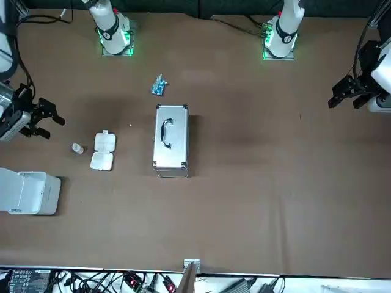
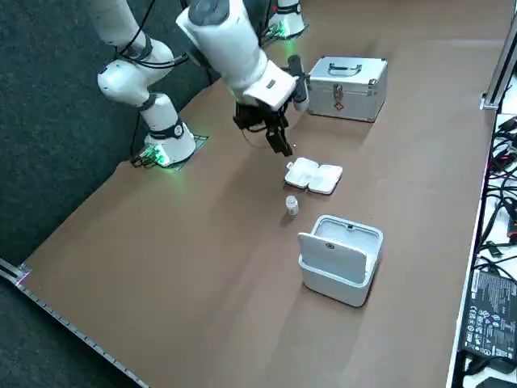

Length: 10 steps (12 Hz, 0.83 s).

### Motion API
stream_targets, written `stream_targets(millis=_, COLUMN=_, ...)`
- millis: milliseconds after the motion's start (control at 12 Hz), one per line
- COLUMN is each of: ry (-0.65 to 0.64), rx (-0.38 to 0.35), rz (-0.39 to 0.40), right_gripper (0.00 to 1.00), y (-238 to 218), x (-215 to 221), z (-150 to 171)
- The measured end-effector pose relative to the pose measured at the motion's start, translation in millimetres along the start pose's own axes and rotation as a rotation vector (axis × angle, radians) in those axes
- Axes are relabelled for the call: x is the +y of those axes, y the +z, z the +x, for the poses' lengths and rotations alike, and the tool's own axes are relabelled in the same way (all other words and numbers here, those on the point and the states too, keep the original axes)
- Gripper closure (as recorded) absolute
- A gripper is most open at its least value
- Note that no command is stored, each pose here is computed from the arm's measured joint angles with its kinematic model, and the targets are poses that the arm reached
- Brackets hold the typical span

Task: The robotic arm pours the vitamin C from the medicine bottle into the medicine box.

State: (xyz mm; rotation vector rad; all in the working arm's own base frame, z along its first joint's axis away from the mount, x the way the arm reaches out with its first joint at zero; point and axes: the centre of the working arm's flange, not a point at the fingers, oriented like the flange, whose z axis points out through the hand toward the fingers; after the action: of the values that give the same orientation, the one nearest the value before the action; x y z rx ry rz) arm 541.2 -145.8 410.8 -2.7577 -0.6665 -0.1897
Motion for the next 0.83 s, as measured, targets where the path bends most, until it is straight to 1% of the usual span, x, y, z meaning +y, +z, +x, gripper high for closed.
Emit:
stream_targets(millis=167, ry=0.069, rx=-0.037, rz=-0.033, right_gripper=0.0, y=-10, x=-22, z=11)
stream_targets(millis=333, ry=0.115, rx=-0.055, rz=-0.06, right_gripper=0.0, y=-17, x=-40, z=21)
stream_targets(millis=417, ry=0.15, rx=-0.067, rz=-0.093, right_gripper=0.0, y=-23, x=-53, z=27)
stream_targets(millis=667, ry=0.232, rx=-0.086, rz=-0.141, right_gripper=0.0, y=-34, x=-67, z=31)
stream_targets(millis=833, ry=0.294, rx=-0.111, rz=-0.156, right_gripper=0.0, y=-47, x=-82, z=37)
